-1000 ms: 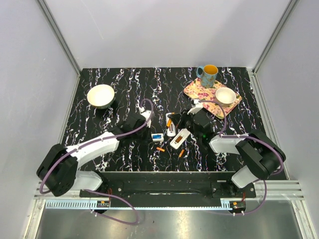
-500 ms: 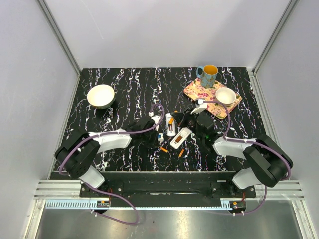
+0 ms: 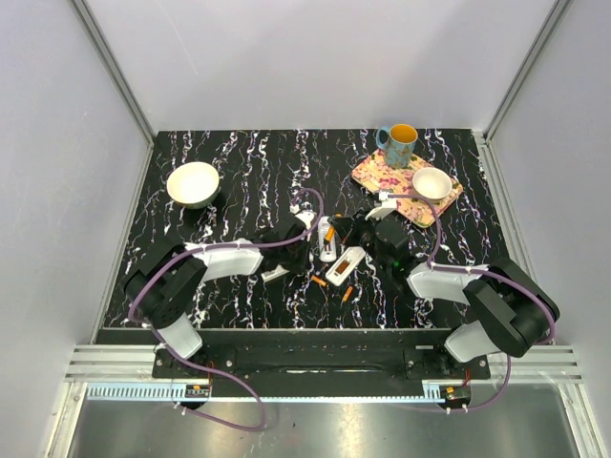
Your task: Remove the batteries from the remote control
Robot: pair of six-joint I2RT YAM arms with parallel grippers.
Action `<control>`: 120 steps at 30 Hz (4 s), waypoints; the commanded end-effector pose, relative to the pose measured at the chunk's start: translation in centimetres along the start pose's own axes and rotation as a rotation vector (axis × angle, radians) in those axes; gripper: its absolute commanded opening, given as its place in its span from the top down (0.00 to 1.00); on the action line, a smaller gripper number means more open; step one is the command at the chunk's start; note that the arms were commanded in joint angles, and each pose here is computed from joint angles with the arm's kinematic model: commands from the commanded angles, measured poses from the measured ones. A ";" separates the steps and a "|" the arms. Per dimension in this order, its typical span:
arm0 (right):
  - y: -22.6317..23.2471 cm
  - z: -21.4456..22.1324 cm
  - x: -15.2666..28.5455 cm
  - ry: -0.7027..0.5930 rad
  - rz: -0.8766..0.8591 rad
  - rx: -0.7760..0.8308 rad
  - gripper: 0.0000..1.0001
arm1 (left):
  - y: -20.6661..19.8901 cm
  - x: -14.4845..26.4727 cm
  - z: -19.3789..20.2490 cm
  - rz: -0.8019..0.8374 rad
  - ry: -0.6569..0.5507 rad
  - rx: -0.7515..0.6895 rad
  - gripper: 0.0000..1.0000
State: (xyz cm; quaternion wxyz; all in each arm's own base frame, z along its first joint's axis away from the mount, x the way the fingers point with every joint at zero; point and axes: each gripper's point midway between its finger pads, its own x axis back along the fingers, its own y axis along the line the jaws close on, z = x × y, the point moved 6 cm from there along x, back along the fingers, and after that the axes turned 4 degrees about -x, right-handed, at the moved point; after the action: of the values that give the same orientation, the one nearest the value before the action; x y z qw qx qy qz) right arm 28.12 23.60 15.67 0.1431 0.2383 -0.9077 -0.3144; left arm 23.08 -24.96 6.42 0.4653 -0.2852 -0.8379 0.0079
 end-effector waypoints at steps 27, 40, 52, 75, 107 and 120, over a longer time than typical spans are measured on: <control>1.5 -0.4 -3.4 -0.028 -0.070 0.035 1.00 | 3.8 7.3 0.9 -0.205 -0.111 0.039 1.00; 0.6 1.5 -5.2 0.018 -0.053 0.021 1.00 | 4.5 5.2 4.0 -0.205 0.043 0.044 1.00; 0.3 2.3 -5.9 0.034 -0.059 -0.001 1.00 | 4.6 5.5 3.4 -0.222 0.033 0.038 1.00; 2.6 2.2 -5.3 0.068 -0.179 -0.135 1.00 | 5.6 3.8 4.5 -0.245 0.169 0.086 1.00; 2.0 3.9 -5.5 0.104 -0.140 -0.102 1.00 | 5.8 3.8 4.5 -0.247 0.175 0.086 1.00; 2.1 -0.3 -2.9 -0.091 -0.112 0.029 1.00 | 5.8 4.1 4.5 -0.242 0.163 0.077 1.00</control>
State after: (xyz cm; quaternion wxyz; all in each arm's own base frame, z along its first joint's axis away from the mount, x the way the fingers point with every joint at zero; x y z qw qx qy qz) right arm 29.89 27.83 14.77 0.1526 0.2937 -0.8827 -0.3337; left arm 23.23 -19.45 8.34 0.4687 -0.1924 -0.8622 0.0021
